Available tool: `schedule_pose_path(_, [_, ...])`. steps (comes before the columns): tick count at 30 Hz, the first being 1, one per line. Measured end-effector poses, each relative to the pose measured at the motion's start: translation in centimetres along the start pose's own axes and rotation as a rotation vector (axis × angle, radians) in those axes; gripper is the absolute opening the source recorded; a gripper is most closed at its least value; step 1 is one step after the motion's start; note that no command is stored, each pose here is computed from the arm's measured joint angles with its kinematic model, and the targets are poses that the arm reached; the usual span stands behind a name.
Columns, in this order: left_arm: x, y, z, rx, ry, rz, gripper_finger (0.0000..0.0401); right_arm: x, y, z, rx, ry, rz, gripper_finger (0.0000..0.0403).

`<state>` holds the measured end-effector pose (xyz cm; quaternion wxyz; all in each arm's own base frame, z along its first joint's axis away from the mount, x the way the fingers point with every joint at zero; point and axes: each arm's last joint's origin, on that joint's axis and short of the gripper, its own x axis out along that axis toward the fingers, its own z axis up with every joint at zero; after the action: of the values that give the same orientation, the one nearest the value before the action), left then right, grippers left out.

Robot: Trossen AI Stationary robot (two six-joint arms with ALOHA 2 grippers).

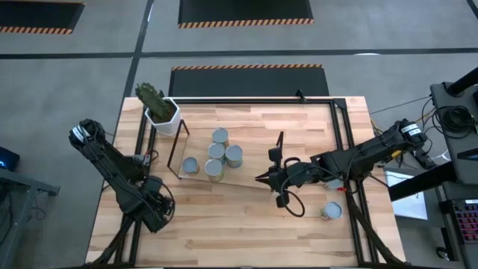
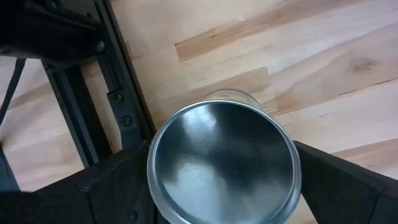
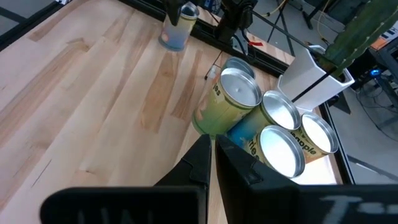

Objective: Pick and place cans onto a shelf
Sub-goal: Put the canned peaches on the shelf

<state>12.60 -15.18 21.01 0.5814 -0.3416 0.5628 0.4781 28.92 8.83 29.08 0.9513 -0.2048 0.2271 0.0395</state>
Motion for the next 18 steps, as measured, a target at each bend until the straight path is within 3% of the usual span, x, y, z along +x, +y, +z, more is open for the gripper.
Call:
schedule_pose_path(10, [-0.3,-0.2,-0.1,0.02,0.016,-0.02,0.0301,0.0,0.0,0.0,0.0,0.0,0.0,0.0013])
schedule_pose_path(18, [-1.4,-0.5,-0.4,0.088,0.065,-0.045,0.032,0.0,0.0,0.0,0.0,0.001,0.0,0.0013])
